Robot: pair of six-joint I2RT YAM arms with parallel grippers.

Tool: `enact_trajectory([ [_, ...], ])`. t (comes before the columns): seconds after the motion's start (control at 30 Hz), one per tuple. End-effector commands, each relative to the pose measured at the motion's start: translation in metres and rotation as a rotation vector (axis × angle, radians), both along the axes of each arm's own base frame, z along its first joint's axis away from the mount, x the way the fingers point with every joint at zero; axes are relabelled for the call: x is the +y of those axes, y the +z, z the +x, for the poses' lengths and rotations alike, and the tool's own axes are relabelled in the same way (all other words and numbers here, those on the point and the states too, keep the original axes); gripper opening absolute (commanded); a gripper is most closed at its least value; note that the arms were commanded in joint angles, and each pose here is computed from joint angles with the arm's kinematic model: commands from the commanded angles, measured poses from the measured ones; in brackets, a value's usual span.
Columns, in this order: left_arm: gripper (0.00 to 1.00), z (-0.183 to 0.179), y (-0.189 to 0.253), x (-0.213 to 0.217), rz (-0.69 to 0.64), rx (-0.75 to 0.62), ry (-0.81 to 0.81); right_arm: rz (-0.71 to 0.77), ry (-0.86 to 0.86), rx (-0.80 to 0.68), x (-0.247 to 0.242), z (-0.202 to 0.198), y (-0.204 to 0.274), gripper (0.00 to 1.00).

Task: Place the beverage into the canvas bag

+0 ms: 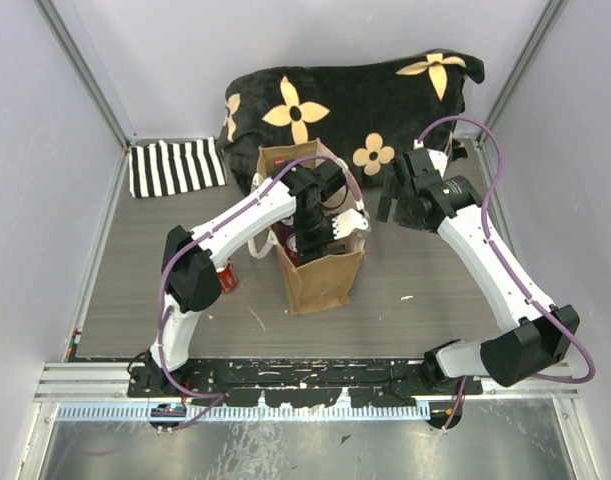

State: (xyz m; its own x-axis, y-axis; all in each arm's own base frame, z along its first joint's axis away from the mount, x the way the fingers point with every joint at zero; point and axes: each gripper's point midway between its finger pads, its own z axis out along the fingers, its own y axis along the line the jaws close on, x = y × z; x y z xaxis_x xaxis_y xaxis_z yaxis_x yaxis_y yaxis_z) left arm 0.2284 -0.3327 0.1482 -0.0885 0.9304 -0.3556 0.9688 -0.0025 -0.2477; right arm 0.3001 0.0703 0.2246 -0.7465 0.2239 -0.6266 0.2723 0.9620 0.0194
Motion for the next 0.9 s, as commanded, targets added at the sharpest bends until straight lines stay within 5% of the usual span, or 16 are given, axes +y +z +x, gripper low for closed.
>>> enact_trajectory([
  [0.0,0.00,-0.017,-0.012,0.027,0.073,0.029,-0.219,0.012,-0.026,-0.110,-0.006,0.007,0.031,1.00],
  [0.77,0.00,-0.004,-0.076,0.015,0.089,0.003,-0.119,0.001,-0.049,-0.103,-0.010,0.010,0.031,1.00],
  [0.83,0.07,-0.001,-0.080,0.013,0.085,-0.008,-0.107,0.002,-0.048,-0.102,-0.010,0.011,0.031,1.00],
  [0.87,0.18,0.000,-0.081,0.012,0.085,-0.011,-0.099,0.002,-0.049,-0.102,-0.010,0.011,0.031,1.00],
])
